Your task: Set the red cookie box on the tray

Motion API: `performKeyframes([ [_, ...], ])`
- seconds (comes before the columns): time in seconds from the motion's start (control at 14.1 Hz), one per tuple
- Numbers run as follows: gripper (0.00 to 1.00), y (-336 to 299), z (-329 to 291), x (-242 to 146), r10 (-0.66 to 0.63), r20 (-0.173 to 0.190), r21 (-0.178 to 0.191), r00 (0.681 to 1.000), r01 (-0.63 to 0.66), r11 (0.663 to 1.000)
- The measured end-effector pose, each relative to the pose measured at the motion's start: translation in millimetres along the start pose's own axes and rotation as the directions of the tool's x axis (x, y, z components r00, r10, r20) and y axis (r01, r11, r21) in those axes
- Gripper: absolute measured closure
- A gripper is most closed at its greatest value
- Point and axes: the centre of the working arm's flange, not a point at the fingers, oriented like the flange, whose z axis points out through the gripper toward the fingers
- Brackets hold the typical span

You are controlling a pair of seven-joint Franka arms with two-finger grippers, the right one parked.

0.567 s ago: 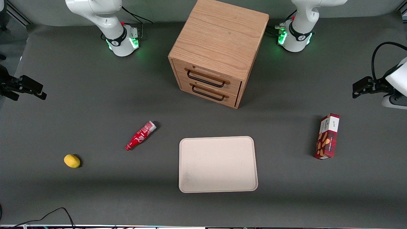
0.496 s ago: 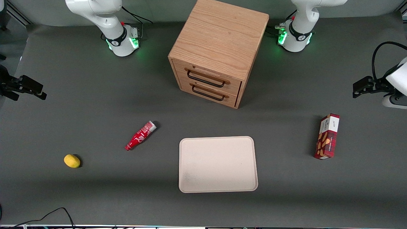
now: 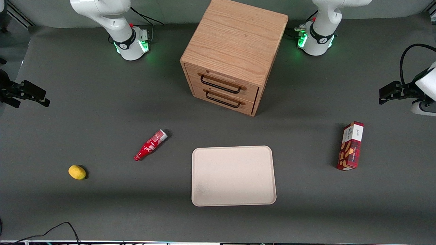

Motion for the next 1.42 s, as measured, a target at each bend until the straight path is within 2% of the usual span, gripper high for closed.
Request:
performKeyframes([
  [0.28,0.00,-40.5,34.9,5.1,0.067,0.078,-0.015,0.995,-0.066,0.998],
  [0.57,0.00,-69.5,100.3,33.2,0.130,0.121,-0.020,0.984,-0.129,0.991],
  [0.78,0.00,-69.3,150.5,48.5,0.156,0.101,-0.005,0.983,-0.156,0.988],
  [1.42,0.00,-54.4,251.2,44.3,0.193,-0.006,0.042,0.981,-0.192,0.980],
])
